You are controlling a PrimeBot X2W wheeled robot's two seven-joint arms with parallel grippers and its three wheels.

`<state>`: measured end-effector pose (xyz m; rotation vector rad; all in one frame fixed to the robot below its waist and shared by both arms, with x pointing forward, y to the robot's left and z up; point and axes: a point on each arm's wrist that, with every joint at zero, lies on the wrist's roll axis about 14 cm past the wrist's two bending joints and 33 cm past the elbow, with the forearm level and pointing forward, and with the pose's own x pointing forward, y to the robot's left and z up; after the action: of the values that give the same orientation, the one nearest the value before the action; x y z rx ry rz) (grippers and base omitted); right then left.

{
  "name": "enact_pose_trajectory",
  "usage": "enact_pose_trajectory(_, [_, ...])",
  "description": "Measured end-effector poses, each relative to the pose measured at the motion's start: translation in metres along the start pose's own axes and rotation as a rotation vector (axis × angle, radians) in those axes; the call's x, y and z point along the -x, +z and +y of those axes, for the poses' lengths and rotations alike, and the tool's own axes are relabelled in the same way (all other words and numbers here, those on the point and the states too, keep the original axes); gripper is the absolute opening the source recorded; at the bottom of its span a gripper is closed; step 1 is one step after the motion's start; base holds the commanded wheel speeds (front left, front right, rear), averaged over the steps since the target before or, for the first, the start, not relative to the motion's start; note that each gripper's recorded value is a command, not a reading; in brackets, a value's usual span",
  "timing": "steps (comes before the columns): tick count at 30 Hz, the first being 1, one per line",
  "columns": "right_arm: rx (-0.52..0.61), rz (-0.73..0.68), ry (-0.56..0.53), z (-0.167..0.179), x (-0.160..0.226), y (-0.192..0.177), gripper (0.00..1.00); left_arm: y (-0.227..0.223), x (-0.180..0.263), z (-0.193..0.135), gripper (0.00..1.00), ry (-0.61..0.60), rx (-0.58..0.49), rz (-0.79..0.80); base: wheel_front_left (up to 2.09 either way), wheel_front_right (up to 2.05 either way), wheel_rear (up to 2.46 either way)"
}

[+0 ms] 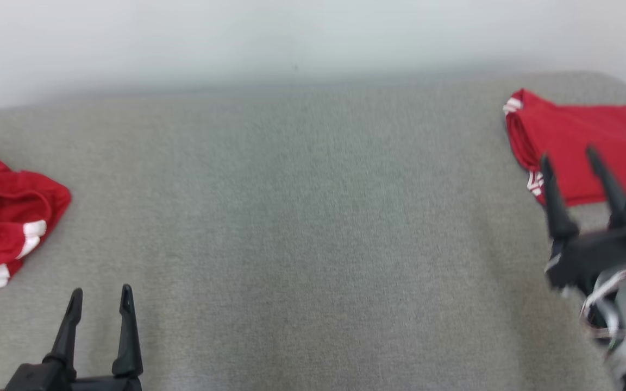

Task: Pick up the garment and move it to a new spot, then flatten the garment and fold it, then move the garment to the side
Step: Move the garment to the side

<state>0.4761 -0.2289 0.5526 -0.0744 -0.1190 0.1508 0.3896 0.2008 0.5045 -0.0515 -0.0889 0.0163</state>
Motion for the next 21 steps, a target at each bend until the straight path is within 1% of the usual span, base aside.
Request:
enact_pose_trajectory(4, [-0.084, -0.011, -0.004, 0.025, 0.035, -0.006, 1.0, 0.009, 0.015, 0.005, 1.0, 0.016, 0.0, -0.018, 0.0, 0.0, 0.0])
enact_pose_trajectory(9, [-0.158, -0.013, -0.031, 0.038, 0.064, -0.01, 1.0, 0.019, 0.023, 0.009, 1.0, 0.029, 0.0, -0.045, 0.0, 0.0, 0.0])
enact_pose_trajectory(16, [-0.191, -0.001, -0.059, 0.045, 0.09, -0.013, 1.0, 0.019, 0.032, 0.015, 1.0, 0.046, 0.0, -0.042, 0.0, 0.0, 0.0])
enact_pose_trajectory(21, [-0.209, 0.02, -0.061, 0.057, 0.102, -0.02, 1.0, 0.016, 0.035, 0.018, 1.0, 0.056, 0.003, -0.031, 0.0, 0.0, 0.0])
